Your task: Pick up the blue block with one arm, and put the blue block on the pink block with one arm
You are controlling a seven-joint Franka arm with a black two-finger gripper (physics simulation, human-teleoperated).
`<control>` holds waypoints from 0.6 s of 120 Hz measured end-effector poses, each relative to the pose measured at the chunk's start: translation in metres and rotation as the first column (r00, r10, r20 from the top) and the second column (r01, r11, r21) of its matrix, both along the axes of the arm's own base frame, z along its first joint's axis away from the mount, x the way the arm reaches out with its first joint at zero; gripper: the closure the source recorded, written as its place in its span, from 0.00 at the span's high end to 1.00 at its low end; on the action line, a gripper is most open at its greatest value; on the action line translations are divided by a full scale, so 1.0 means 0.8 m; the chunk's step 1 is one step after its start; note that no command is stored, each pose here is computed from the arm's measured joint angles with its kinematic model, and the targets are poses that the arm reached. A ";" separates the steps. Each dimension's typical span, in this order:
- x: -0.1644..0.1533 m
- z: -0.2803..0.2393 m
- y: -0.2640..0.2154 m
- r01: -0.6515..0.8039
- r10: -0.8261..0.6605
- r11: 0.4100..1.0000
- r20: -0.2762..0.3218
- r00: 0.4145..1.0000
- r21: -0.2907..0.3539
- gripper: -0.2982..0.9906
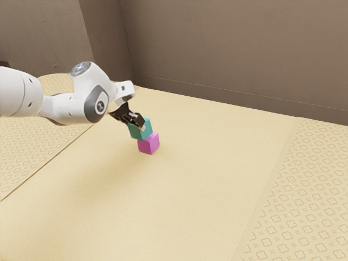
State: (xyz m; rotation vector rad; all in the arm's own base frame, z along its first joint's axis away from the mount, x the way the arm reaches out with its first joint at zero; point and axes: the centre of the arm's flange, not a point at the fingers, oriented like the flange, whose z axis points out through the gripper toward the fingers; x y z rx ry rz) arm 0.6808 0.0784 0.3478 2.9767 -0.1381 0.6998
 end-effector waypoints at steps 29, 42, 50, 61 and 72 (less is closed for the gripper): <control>0.019 -0.006 0.007 -0.005 0.005 1.000 0.014 1.000 0.001 0.51; 0.026 -0.012 0.010 -0.007 0.007 1.000 0.014 1.000 0.001 0.51; 0.027 -0.013 0.011 -0.007 0.007 1.000 0.014 1.000 0.004 0.51; 0.027 -0.012 0.011 -0.006 0.006 1.000 0.015 1.000 0.006 0.51; 0.028 -0.012 0.011 -0.007 0.007 1.000 0.015 1.000 0.006 0.51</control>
